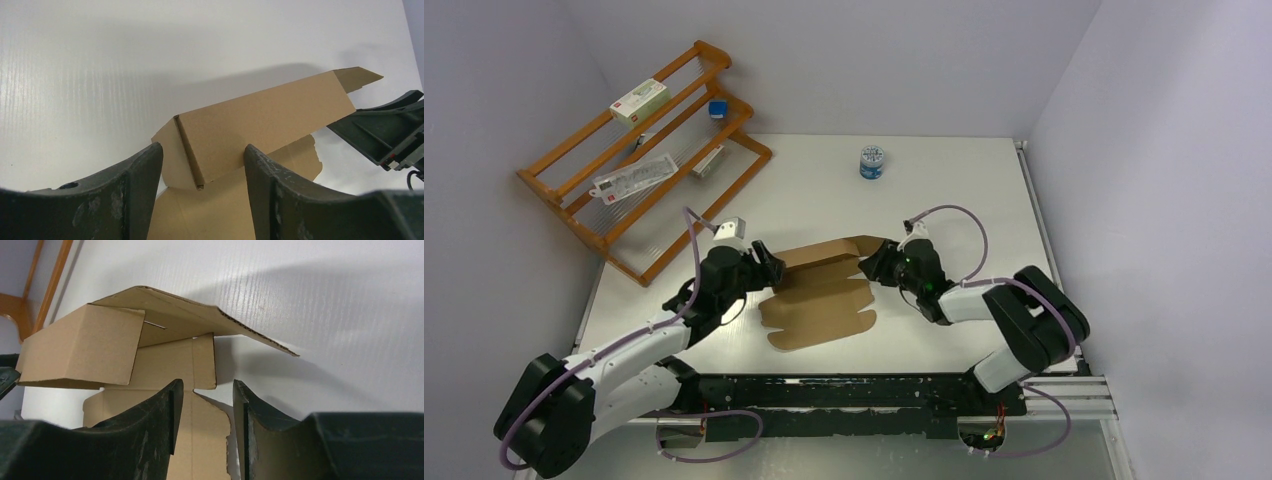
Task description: Fold the paper box
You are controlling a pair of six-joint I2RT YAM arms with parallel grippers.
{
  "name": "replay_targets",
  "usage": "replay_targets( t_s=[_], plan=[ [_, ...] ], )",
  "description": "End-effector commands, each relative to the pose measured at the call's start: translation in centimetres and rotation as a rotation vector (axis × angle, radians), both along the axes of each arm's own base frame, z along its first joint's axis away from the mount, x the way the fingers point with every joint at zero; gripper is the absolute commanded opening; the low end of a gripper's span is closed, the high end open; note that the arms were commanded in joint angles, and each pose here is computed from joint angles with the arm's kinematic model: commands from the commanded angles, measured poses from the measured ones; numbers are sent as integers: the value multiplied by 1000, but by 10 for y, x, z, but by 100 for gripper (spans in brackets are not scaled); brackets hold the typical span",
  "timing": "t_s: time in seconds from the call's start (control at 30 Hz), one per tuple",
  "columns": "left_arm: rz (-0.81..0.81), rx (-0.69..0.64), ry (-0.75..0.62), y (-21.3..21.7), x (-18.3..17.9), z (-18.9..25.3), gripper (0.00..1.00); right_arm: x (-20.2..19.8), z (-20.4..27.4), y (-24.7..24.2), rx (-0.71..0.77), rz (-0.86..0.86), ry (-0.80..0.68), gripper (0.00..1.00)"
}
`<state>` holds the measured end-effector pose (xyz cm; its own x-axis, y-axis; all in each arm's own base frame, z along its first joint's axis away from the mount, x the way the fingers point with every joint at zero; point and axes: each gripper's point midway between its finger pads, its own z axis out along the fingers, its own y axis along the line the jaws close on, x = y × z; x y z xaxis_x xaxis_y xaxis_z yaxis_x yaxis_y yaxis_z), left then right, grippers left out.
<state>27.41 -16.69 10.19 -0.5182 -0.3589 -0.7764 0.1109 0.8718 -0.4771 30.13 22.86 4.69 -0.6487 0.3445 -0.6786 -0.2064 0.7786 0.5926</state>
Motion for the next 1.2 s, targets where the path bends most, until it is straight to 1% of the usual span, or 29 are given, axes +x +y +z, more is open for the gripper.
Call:
replay_targets(
  t_s=[0.0, 0.1, 0.2, 0.37, 0.57, 0.63, 0.77, 0.87, 0.97, 1.17],
  plan=[
    [-12, -15, -22, -5, 6, 11, 66, 11, 13, 13, 73, 0, -92, 45],
    [-13, -17, -21, -5, 5, 10, 66, 12, 2, 15, 60, -12, -83, 45],
    [-17, -18, -20, -6, 5, 10, 66, 11, -6, 20, 69, 3, -85, 42],
    [-19, -18, -18, -6, 4, 10, 65, 5, -2, 33, 67, 68, -126, 31],
    [-29, -33, -20, -9, 4, 12, 65, 0, 6, 42, 1, 141, -224, 18],
    [-32, -39, -19, -10, 4, 12, 65, -3, 6, 47, -20, 168, -254, 17],
    [-38, -47, -18, -12, 4, 12, 65, -8, 3, 60, -94, 227, -324, 17],
    [-36, -42, -17, -12, 4, 13, 65, -12, 0, 68, -159, 267, -365, 20],
    [-25, -29, -23, -9, 5, 13, 65, -10, 1, 67, -191, 265, -376, 25],
    [1, 16, -39, 0, 8, 18, 66, -10, 21, 53, -276, 256, -390, 40]
  ],
)
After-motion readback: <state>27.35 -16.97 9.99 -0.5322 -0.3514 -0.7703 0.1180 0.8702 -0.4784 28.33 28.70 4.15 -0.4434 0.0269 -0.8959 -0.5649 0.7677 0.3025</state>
